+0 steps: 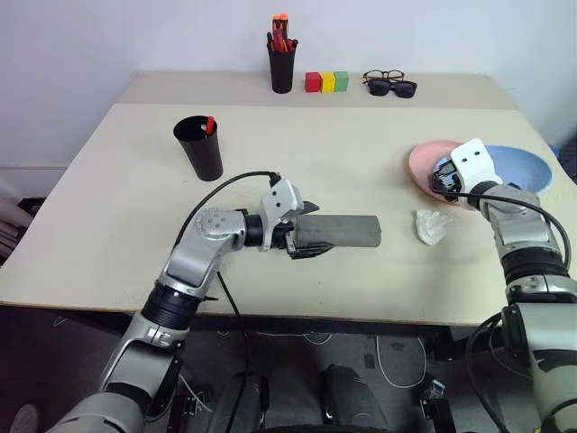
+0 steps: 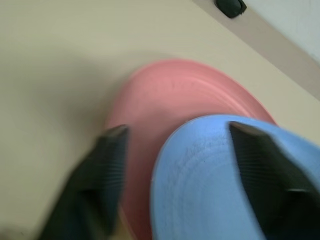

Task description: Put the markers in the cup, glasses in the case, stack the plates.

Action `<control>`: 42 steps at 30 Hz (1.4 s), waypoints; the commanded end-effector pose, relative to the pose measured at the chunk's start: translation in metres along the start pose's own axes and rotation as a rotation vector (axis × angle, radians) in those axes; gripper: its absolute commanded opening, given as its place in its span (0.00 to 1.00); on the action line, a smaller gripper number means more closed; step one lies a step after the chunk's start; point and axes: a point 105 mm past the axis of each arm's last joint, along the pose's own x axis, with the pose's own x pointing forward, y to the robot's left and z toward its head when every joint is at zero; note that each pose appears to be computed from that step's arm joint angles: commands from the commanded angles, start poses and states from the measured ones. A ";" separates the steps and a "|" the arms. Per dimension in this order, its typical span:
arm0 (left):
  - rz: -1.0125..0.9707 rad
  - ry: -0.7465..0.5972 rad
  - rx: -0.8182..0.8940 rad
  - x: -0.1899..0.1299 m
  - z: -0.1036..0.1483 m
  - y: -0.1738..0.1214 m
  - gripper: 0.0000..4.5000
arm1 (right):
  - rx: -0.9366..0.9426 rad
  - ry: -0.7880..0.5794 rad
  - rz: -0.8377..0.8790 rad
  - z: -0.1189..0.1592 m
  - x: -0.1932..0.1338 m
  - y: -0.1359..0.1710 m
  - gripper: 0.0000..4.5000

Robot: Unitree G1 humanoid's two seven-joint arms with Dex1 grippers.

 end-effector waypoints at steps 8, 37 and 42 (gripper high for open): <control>-0.030 -0.027 0.015 0.004 0.007 -0.002 1.00 | 0.283 -0.169 0.031 0.049 -0.068 0.003 0.97; 0.003 -0.016 0.000 -0.007 0.005 0.006 1.00 | 0.424 0.075 0.044 -0.028 -0.081 0.046 0.24; 0.014 -0.018 -0.006 -0.007 0.005 0.007 1.00 | 0.413 -0.041 -0.007 0.005 -0.085 0.026 0.24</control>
